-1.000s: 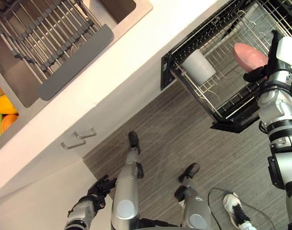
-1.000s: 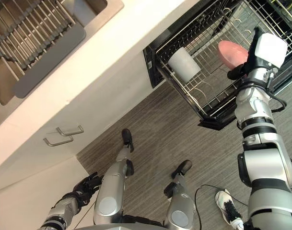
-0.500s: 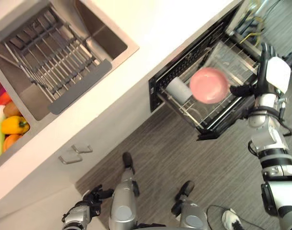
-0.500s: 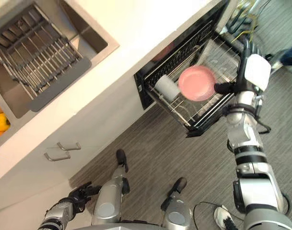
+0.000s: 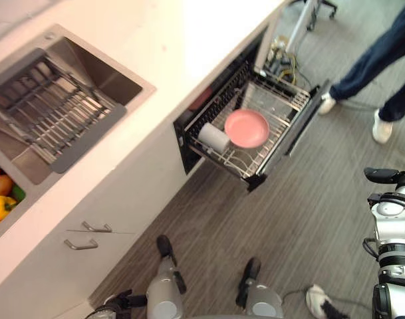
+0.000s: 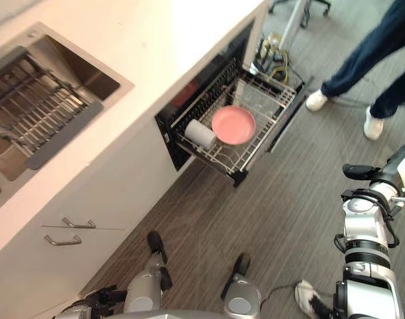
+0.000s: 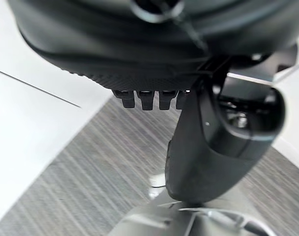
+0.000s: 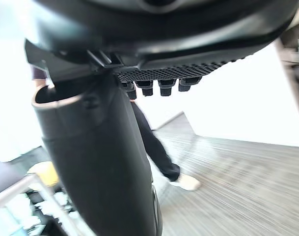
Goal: Walk over to the sink, pick up the cup, carry it to the dishwasher, place the cup inside the dishwasher, then close the dishwasher door
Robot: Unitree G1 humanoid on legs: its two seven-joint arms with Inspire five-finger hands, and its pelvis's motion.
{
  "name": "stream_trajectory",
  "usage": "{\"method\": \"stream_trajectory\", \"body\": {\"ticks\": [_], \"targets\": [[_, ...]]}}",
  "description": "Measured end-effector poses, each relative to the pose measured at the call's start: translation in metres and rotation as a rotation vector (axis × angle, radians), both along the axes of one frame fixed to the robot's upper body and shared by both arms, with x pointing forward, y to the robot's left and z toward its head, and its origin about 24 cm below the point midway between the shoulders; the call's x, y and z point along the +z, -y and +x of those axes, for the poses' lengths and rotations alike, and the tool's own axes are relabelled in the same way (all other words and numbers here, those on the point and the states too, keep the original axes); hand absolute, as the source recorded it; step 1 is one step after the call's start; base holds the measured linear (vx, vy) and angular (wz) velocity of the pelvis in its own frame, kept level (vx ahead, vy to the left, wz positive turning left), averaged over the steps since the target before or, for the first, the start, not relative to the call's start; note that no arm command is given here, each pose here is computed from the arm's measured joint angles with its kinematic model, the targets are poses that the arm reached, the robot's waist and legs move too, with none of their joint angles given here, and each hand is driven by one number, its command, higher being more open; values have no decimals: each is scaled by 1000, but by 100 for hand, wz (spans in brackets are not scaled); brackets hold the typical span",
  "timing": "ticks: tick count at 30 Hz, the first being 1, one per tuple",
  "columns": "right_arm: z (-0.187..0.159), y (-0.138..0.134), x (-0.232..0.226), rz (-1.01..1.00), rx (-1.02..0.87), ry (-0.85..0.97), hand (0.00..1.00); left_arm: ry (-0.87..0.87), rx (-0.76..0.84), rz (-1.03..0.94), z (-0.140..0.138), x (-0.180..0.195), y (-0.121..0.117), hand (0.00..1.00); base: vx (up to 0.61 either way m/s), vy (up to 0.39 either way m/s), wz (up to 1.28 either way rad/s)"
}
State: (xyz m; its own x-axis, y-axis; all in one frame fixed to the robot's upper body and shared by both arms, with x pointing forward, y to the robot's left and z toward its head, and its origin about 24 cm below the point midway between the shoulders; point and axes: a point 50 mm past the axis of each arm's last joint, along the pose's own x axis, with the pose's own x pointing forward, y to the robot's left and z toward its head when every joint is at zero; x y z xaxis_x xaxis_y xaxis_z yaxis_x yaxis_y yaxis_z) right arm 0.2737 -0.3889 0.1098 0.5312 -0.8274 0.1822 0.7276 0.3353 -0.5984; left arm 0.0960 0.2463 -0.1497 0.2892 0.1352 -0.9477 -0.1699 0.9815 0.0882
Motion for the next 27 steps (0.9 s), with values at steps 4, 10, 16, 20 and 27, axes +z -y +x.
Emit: {"method": "stream_trajectory", "body": {"ticks": [4,10,16,20,27], "targets": [[12,3,35,-63,43,36,0,17,-41,-71,2,-4,28,100,-11,28,-22],[21,-1,63,-256,141,-88,0,-45,-94,-232,-25,-14,70,100,28,27,1],[30,-5,85,-318,174,-74,0,-3,-104,-257,-16,-10,77,100,68,45,53],[34,7,89,-312,73,-133,0,15,-108,-267,-13,-8,75,100,81,56,83],[54,8,116,-284,42,-142,0,75,-123,-273,-13,-8,74,100,46,-29,50]]}}
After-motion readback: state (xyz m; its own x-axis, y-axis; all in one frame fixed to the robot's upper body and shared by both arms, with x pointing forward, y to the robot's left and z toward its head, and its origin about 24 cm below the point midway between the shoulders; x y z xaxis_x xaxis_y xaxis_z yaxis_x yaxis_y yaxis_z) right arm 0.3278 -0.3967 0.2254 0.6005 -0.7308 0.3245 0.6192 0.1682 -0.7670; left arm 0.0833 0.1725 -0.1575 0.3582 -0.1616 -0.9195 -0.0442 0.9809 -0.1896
